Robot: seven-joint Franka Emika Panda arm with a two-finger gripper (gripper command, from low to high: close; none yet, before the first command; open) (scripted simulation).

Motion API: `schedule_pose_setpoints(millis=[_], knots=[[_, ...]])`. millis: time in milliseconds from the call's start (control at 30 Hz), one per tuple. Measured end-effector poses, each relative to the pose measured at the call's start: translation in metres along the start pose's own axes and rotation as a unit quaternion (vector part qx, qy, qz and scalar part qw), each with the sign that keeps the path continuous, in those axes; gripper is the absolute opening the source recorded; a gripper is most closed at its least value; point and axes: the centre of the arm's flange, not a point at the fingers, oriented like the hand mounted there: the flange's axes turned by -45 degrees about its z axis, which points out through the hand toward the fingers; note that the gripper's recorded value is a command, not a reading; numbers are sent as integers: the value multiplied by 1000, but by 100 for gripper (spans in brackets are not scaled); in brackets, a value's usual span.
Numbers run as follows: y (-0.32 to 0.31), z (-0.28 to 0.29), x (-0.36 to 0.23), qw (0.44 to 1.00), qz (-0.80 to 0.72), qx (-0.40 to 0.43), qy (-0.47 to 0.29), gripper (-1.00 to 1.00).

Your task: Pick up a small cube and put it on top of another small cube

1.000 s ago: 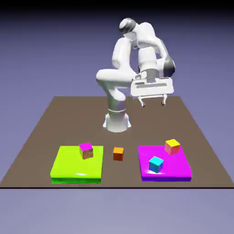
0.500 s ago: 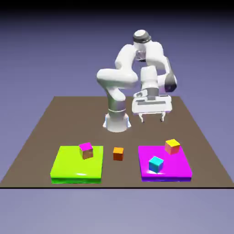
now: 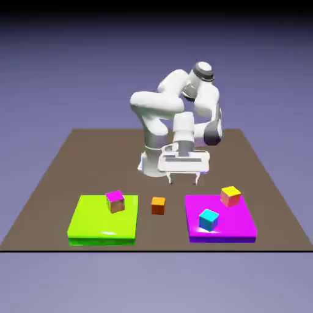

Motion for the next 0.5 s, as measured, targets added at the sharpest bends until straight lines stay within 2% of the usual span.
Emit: schedule_pose_setpoints(millis=[267,333,500], knots=[[65,20,-19,999,11,-23,21,0],[66,20,-19,999,11,-23,21,0],[67,82,-29,999,11,-23,22,0]])
